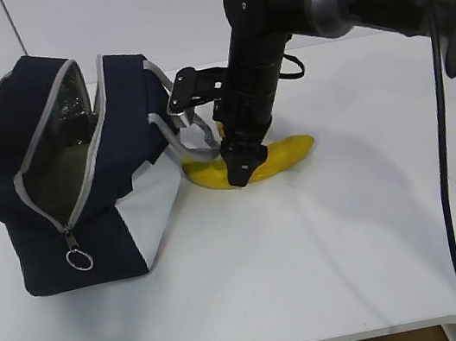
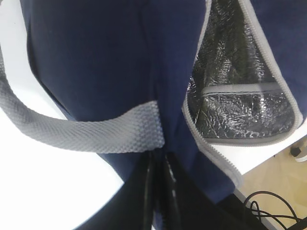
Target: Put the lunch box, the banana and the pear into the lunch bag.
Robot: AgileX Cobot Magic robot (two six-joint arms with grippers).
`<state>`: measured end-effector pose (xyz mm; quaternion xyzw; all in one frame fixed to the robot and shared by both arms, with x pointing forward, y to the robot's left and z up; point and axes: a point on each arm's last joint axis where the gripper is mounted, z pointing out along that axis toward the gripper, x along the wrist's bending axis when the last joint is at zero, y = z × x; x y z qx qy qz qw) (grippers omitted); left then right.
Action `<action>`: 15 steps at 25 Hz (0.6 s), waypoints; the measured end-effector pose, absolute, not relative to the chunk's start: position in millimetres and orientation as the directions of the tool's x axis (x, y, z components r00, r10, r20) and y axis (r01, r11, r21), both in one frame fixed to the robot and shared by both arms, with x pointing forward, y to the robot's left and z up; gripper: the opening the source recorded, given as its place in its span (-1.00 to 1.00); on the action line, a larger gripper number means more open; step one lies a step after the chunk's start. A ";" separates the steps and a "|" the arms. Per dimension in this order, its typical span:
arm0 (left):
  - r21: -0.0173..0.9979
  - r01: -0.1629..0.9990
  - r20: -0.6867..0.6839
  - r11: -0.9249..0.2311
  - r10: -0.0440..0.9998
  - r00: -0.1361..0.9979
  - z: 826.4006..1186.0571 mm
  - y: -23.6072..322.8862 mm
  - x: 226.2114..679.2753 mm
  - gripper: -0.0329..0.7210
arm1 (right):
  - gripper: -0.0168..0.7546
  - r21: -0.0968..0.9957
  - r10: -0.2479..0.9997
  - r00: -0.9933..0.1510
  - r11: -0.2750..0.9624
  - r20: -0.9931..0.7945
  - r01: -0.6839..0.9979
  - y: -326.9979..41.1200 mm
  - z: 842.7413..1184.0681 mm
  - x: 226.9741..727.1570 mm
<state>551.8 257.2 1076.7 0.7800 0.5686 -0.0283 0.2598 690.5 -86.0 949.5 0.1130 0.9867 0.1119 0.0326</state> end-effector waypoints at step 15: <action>0.369 0.901 -0.323 -0.228 0.877 0.355 1076.0 258.6 551.7 -0.92 | 0.31 0.257 0.381 -0.924 0.891 0.024 0.374 -83.0 950.2 689.4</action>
